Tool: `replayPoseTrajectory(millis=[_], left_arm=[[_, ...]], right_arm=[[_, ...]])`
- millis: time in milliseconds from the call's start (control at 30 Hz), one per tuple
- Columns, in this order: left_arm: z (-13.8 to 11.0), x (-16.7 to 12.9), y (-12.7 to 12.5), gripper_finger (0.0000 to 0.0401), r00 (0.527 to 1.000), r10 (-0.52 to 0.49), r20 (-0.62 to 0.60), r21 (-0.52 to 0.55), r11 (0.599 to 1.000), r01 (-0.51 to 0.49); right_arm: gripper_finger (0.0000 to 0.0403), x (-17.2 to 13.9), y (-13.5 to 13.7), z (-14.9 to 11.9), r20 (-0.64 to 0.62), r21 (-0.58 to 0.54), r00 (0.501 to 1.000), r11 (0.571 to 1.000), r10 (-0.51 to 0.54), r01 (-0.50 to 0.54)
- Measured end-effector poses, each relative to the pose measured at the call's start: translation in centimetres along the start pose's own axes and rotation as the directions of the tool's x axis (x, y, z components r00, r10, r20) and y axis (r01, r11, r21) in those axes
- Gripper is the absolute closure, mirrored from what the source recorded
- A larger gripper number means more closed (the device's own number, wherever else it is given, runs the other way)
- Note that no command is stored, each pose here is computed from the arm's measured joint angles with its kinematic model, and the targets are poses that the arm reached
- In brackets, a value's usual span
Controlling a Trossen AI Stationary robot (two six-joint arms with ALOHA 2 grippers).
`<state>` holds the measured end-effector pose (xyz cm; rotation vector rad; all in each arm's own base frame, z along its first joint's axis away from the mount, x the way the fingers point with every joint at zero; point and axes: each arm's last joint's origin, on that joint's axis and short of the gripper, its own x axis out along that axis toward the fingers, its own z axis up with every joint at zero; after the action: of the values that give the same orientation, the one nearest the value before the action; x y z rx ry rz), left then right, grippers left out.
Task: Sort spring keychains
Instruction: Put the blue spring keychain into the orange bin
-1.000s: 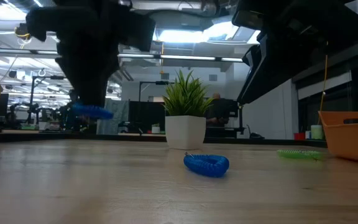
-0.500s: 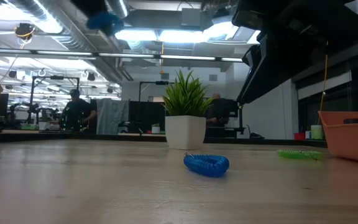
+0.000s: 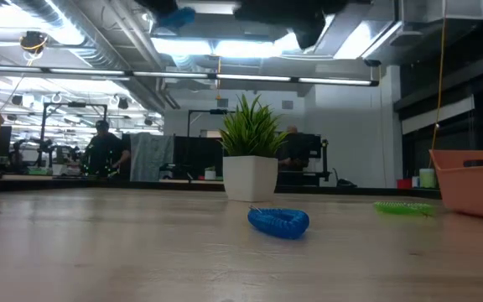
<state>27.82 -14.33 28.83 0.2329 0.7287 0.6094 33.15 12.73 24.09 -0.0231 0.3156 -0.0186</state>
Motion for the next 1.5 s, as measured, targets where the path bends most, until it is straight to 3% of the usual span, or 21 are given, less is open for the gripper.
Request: replayPoseTrajectory(millis=[233, 433, 733, 1033, 1500], left_arm=[[0.5, -0.2, 0.3, 0.0376, 0.976, 0.161, 0.148, 0.046, 0.984, -0.170], [1.0, -0.3, 0.1, 0.0376, 0.959, 0.197, 0.203, 0.052, 0.976, -0.212], [1.7, -0.1, -0.1, 0.0376, 0.954, 0.196, 0.228, 0.081, 0.972, -0.219], [2.0, 0.3, 0.3, 0.0375, 0.942, 0.239, 0.234, 0.092, 0.960, -0.266], [2.1, 0.4, 0.2, 0.0375, 0.948, 0.220, 0.228, 0.075, 0.967, -0.243]], right_arm=[[0.0276, 0.3, -0.8, 1.0, 0.092, 0.030, 0.996, 0.999, -0.019, 0.016], [0.0276, 0.9, -2.8, 1.6, 0.133, 0.069, 0.988, 0.995, -0.075, 0.066], [0.0276, 1.3, -4.9, 2.6, 0.210, 0.124, 0.971, 0.988, -0.115, 0.090], [0.0276, 1.4, -4.9, 2.6, 0.212, 0.135, 0.974, 0.990, -0.076, 0.047], [0.0276, 1.2, -5.1, 3.4, 0.292, 0.116, 0.953, 0.992, -0.084, 0.051]])
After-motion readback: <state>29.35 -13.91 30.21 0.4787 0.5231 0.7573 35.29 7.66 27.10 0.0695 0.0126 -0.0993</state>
